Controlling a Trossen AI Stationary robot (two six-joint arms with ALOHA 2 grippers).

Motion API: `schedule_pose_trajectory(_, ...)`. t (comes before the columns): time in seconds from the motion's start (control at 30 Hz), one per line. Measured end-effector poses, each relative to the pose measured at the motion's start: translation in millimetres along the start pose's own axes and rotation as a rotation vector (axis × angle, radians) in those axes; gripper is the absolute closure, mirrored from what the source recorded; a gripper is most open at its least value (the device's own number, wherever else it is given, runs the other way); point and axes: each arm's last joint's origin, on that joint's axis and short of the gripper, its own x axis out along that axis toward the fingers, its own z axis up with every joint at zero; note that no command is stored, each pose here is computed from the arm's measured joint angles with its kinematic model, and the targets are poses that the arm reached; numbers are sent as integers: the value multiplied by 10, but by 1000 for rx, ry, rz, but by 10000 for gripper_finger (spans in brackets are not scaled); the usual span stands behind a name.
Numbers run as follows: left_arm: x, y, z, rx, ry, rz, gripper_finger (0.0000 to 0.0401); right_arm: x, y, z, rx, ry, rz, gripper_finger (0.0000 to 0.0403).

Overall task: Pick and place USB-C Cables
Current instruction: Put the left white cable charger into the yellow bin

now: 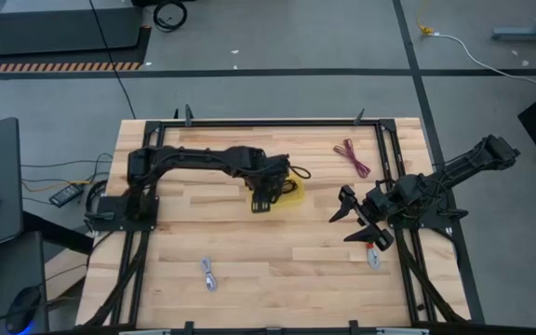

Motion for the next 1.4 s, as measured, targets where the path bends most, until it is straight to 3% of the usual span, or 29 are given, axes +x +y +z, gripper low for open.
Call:
schedule_pose_trajectory(0.13, -95, -245, -48, 85, 34, -10, 211, 1, -1, -5, 0, 4, -1, 120)
schedule_pose_trajectory(0.33, -422, -509, -122, 183, 3, 90, 221, 2, -19, -18, 2, 9, -52, 120)
schedule_pose_trajectory(0.63, -993, -902, -397, 377, -26, 14, 225, 2, -31, -26, 2, 12, -82, 120)
schedule_pose_trajectory(0.8, -1133, -1186, -599, 504, 41, -45, 225, 1, -38, -20, 2, 6, -91, 120)
schedule_pose_trajectory(0.97, -1135, -1419, -760, 600, 143, -25, 225, 1, -43, -22, -1, 5, -109, 120)
schedule_pose_trajectory(1.4, -1186, -1681, -901, 481, 161, -14, 225, 1, -43, -22, 35, 1, -118, 120)
